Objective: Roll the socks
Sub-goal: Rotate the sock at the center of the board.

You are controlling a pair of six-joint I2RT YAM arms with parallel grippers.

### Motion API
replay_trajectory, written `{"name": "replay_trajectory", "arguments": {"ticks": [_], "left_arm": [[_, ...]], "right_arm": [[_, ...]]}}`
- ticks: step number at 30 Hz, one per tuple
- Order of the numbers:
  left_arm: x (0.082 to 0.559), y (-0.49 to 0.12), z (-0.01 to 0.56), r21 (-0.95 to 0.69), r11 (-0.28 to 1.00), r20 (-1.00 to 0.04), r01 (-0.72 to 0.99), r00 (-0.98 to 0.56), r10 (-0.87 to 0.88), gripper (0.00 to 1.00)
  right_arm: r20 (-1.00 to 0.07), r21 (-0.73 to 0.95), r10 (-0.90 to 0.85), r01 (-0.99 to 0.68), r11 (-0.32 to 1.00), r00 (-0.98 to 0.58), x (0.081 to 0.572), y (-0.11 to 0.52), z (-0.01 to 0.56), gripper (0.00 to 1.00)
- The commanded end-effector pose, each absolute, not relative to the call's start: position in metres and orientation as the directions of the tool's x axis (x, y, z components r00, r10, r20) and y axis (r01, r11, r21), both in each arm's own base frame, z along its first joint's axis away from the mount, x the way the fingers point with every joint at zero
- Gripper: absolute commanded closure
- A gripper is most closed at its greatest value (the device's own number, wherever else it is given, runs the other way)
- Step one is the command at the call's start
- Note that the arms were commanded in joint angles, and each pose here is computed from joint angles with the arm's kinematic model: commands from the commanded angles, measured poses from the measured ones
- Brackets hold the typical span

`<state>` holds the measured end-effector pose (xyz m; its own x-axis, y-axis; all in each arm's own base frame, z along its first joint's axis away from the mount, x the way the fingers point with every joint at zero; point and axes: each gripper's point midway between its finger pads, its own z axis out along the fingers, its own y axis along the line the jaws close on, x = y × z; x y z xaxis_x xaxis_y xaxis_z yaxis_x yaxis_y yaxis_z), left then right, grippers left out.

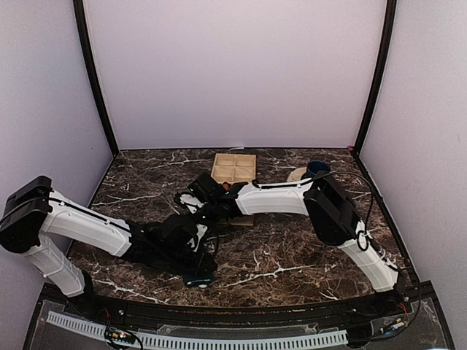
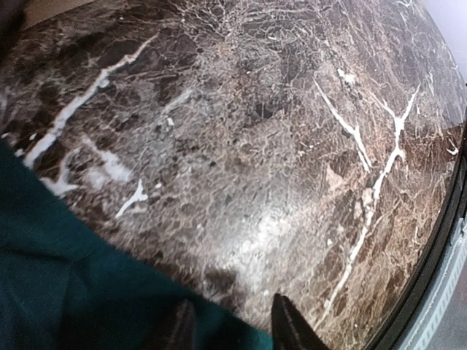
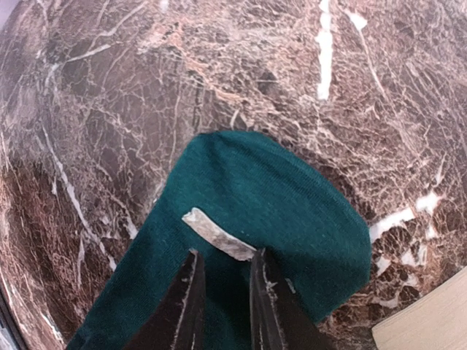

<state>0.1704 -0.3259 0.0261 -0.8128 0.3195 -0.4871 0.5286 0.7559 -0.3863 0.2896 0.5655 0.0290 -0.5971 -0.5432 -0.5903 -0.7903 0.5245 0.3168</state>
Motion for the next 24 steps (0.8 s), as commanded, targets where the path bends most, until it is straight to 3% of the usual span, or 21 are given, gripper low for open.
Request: {"name": "replay_trajectory", "arguments": {"ticks": [1,9,24], "left_arm": [[0.172,-0.309,0.049,-0.367,0.778,-0.524,0.511,-0.804,0.281,0.57],[0.183,-0.3,0.114,-0.346,0.77,-0.644,0.537,-0.732,0.221,0.49],[0.156,-0.253,0.107,-0.324,0.778,-0.621,0.538,-0.741,0.254,0.47]], "right_arm": [[-0.635,0.289,-0.542,-0.82,0.495,-0.551,0.287,0.561,0.044,0.78],[-0.754,0.256,-0.484,-0.876,0.408,-0.445,0.287,0.57,0.102,0.64],[-0.768,0.284,-0.479,-0.896,0.341,-0.425,0.279,0.574,0.12,0.45]]}}
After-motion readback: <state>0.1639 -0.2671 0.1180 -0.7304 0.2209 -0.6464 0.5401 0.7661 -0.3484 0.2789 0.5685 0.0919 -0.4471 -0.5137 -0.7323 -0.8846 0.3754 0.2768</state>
